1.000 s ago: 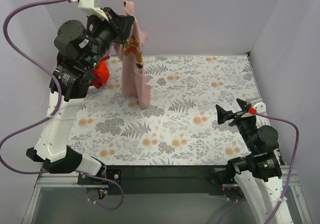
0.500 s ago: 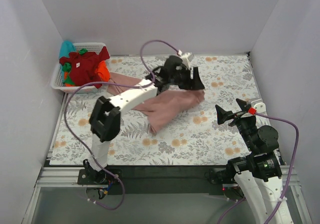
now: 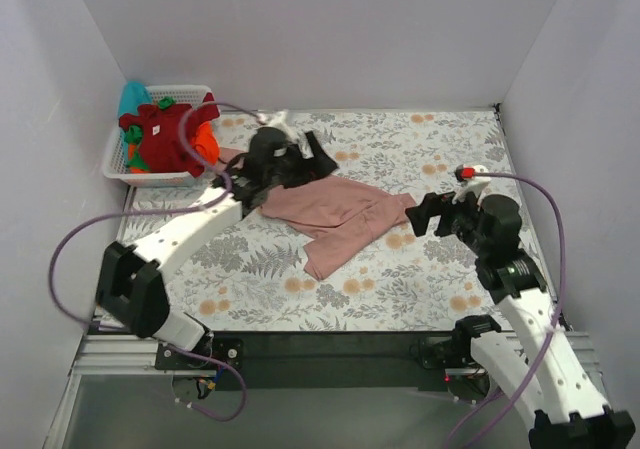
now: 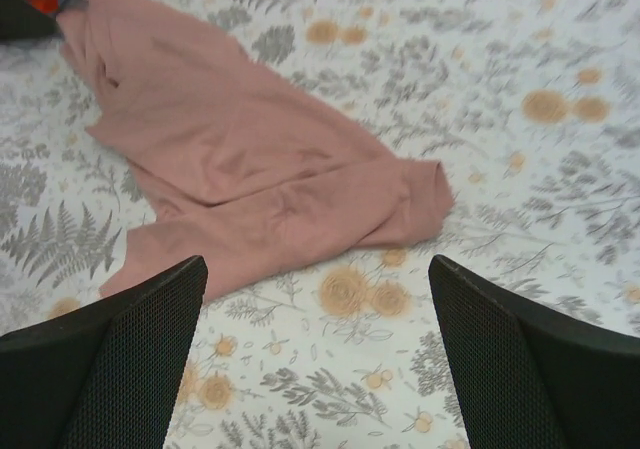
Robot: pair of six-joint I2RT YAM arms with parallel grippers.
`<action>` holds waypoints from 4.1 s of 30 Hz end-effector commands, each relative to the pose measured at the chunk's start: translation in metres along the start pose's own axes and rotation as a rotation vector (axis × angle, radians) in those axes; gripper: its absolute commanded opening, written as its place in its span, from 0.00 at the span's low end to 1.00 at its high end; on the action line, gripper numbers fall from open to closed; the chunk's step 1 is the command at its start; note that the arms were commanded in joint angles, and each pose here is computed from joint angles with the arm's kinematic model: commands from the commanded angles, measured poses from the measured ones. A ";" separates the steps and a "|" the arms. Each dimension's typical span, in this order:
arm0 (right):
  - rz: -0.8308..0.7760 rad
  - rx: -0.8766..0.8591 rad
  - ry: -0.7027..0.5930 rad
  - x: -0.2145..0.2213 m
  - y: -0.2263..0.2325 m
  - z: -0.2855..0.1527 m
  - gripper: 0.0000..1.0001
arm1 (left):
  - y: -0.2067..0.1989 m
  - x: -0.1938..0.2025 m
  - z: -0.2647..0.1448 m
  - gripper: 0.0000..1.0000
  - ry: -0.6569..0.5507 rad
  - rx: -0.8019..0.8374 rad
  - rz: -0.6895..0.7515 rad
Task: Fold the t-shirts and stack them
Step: Move the tshirt to the center of the board, then flatten the tshirt out
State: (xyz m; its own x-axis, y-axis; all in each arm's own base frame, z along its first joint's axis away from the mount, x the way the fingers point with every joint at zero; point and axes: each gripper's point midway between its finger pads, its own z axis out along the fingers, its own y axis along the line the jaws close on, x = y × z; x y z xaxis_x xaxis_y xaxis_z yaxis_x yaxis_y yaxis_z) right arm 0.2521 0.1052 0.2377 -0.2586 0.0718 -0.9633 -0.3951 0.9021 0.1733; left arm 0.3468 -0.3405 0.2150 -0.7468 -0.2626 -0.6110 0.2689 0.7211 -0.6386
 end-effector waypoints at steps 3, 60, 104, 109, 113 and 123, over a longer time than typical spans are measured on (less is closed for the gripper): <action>0.164 -0.142 0.360 0.055 0.027 0.036 0.98 | 0.155 -0.038 -0.083 0.82 -0.230 -0.419 -0.165; -0.691 -0.437 0.439 0.130 0.267 0.298 0.01 | 0.300 0.013 -0.175 0.79 -0.310 -0.855 -0.162; -0.092 0.040 0.512 0.081 0.034 0.204 0.67 | 0.331 -0.023 -0.038 0.67 -0.156 -0.761 -0.374; -0.063 0.101 0.549 0.103 0.008 0.210 0.66 | 0.328 -0.019 -0.029 0.49 -0.129 -0.726 -0.405; -0.028 0.108 0.570 0.114 -0.004 0.216 0.66 | 0.324 -0.012 -0.030 0.31 -0.123 -0.707 -0.434; 0.102 0.007 0.620 0.133 -0.002 0.230 0.38 | 0.311 0.010 -0.051 0.00 -0.116 -0.680 -0.476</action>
State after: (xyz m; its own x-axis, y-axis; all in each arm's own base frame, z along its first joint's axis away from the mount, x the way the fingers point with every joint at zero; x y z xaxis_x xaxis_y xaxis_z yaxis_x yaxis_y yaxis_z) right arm 0.4075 0.1994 0.0478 -0.7739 -0.1537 -0.6144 -0.3239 0.9297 0.1755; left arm 0.4057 -0.0864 0.0203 -0.6218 -0.6548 -0.4295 -0.5080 0.7547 -0.4152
